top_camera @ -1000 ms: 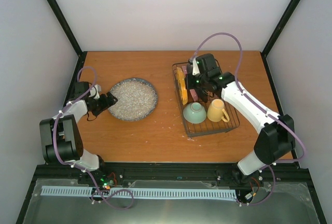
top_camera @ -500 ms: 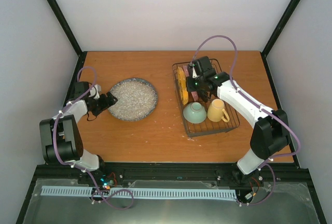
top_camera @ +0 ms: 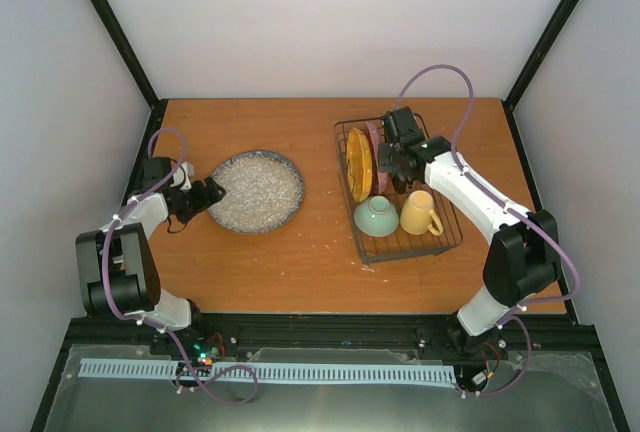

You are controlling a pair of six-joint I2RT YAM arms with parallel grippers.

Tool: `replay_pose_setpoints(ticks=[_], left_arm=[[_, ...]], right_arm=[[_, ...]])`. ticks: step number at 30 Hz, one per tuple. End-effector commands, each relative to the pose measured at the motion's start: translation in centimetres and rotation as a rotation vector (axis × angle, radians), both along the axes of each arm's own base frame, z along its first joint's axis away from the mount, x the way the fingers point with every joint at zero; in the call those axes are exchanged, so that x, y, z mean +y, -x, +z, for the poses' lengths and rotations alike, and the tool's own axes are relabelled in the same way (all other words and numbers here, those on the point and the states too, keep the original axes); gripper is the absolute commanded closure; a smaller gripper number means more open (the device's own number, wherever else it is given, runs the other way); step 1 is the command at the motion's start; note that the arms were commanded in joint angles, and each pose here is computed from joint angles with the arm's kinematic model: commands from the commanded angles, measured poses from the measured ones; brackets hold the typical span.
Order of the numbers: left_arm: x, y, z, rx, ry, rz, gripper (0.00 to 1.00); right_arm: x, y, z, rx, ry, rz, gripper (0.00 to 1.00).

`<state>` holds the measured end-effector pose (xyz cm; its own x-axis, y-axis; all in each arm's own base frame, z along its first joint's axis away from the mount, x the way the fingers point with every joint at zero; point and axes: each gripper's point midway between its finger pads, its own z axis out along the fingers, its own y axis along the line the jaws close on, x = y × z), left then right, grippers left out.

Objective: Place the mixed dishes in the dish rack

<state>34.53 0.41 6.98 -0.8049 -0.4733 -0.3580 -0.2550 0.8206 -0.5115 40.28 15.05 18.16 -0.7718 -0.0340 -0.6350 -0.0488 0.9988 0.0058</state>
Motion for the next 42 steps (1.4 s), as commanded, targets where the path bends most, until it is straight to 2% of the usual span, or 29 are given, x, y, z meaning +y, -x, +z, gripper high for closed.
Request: replay_pose_setpoints(ticks=[1,4,6,8,10,24,29,42], left_arm=[[0.7,-0.4,0.8,-0.028,-0.026,0.013,0.07],[0.8,-0.3,0.8,-0.022,-0.034,0.018,0.07],[0.9,-0.3,0.8,-0.024,-0.034,0.02,0.07],[0.9,-0.3,1.0,-0.029,-0.037,0.021,0.07],[0.9,-0.3,1.0,-0.026,-0.04,0.024,0.07],[1.5,0.4,-1.3,0.064,-0.055,0.043,0.07],[1.4,0.6,-1.6,0.076,-0.043,0.047,0.07],[1.1,0.8,-2.7,0.104,-0.024,0.043,0.06]], right_arm=[[-2.7,-0.2,2.0,-0.059,0.044,-0.114,0.97],[-3.2,-0.1,2.7,-0.082,0.042,-0.133,0.95],[-3.3,-0.1,3.2,-0.1,0.034,-0.138,0.88],[-3.3,0.0,3.8,-0.121,0.021,-0.136,0.76],[-3.2,0.1,4.5,-0.146,0.004,-0.134,0.72],[-3.3,2.1,11.3,-0.38,-0.117,-0.073,0.62],[-2.9,2.1,11.4,-0.369,-0.126,-0.049,0.62],[2.1,1.9,8.9,-0.248,-0.195,0.143,0.62]])
